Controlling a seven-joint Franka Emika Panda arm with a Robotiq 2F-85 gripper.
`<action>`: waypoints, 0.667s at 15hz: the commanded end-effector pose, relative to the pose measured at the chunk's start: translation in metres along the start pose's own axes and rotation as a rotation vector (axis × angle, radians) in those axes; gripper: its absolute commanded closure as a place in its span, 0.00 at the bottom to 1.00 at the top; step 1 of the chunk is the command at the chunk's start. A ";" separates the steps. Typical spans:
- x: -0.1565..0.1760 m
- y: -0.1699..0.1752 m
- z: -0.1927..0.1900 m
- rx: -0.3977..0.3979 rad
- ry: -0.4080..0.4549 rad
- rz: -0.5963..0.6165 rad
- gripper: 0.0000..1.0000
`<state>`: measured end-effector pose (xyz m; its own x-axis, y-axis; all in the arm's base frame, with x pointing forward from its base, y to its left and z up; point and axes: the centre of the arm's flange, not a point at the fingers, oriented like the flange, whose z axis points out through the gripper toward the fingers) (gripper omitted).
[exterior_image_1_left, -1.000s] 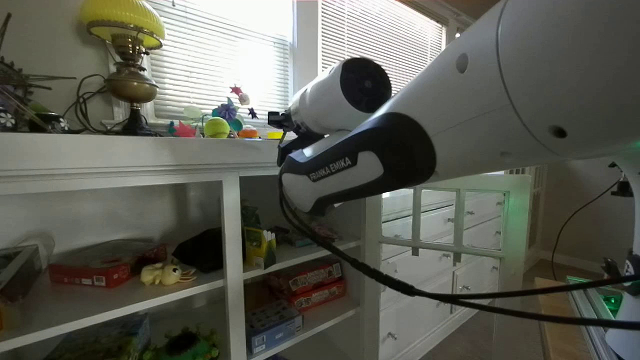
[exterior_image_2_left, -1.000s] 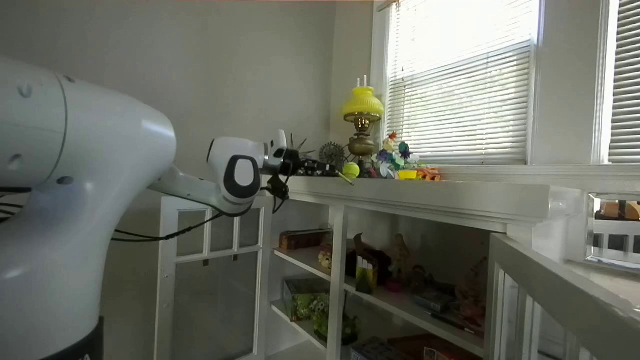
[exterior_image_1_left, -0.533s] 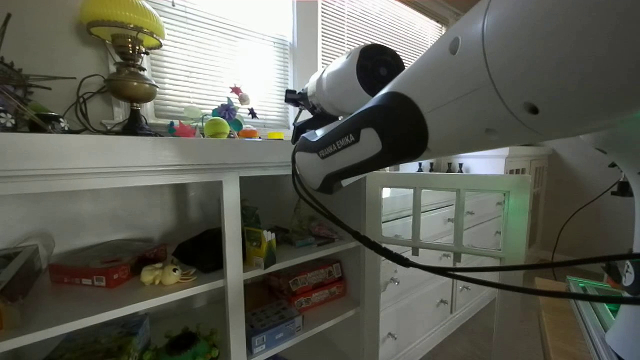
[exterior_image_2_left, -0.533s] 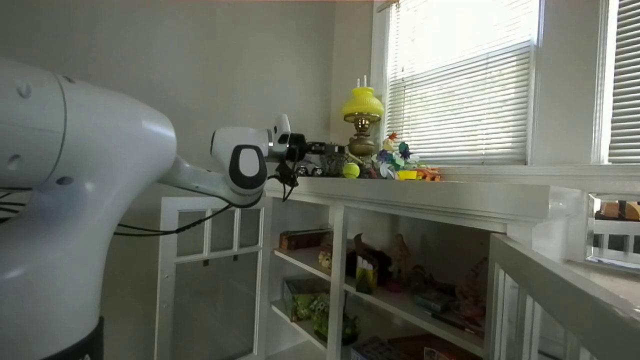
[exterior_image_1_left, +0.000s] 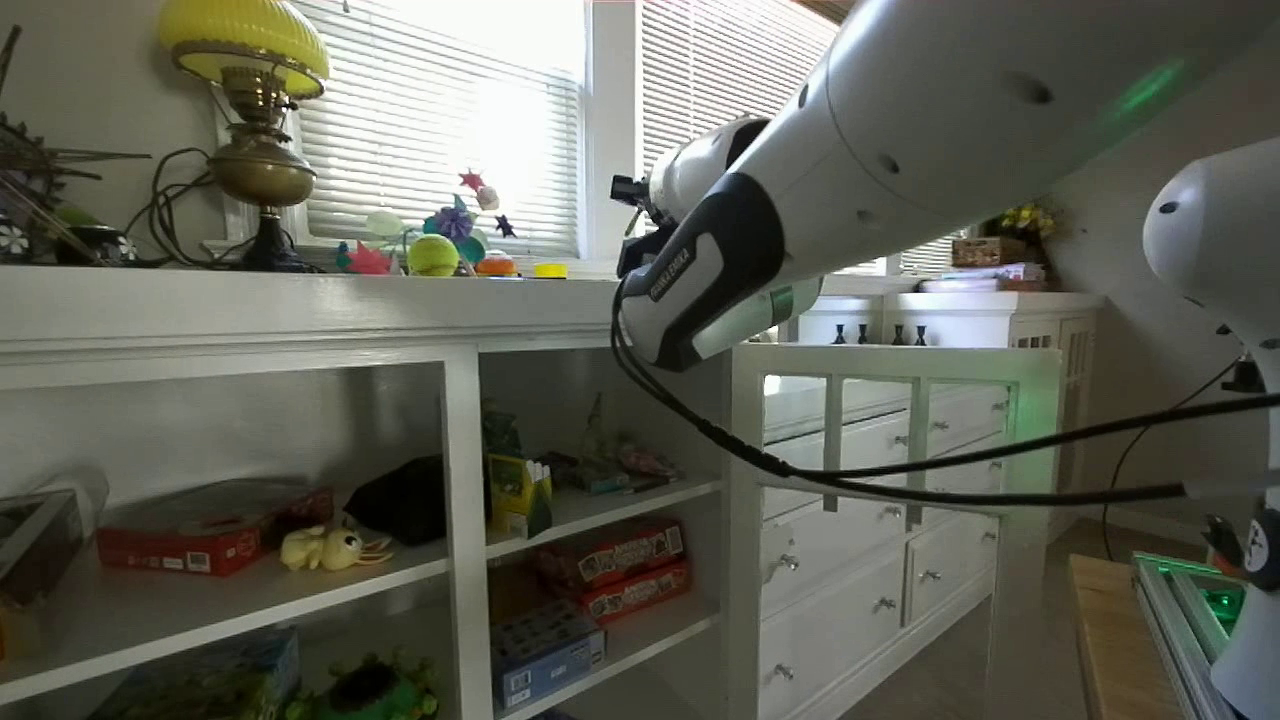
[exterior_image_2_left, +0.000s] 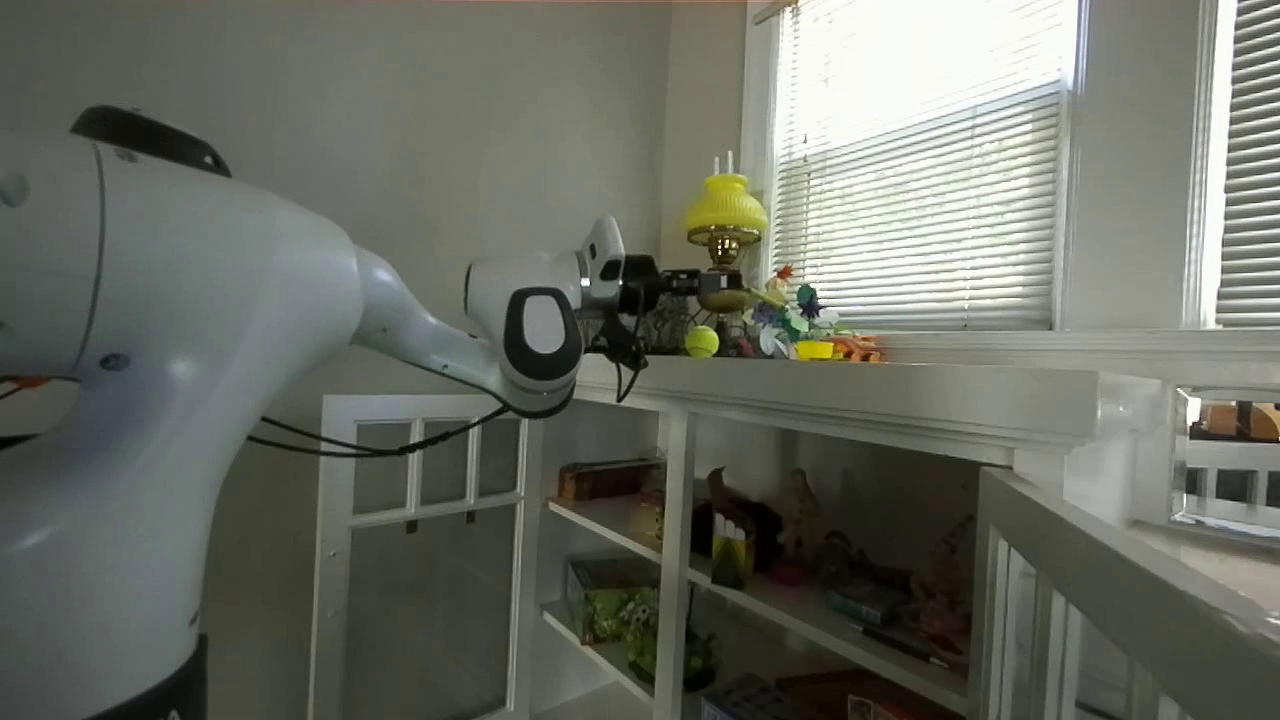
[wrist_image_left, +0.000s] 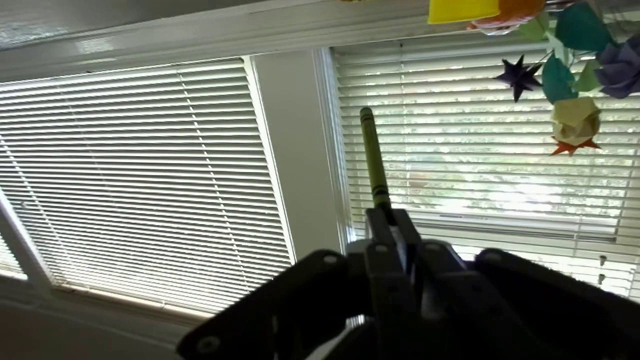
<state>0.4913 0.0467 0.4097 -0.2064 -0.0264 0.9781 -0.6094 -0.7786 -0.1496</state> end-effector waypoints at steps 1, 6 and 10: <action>0.005 0.036 0.042 0.042 -0.048 0.067 0.99; 0.003 0.062 0.088 0.120 -0.130 0.158 0.99; 0.002 0.088 0.116 0.160 -0.198 0.204 0.99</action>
<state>0.5192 -0.0644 0.4096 -0.1790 -0.2126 0.9606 -0.4916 -0.8264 -0.2745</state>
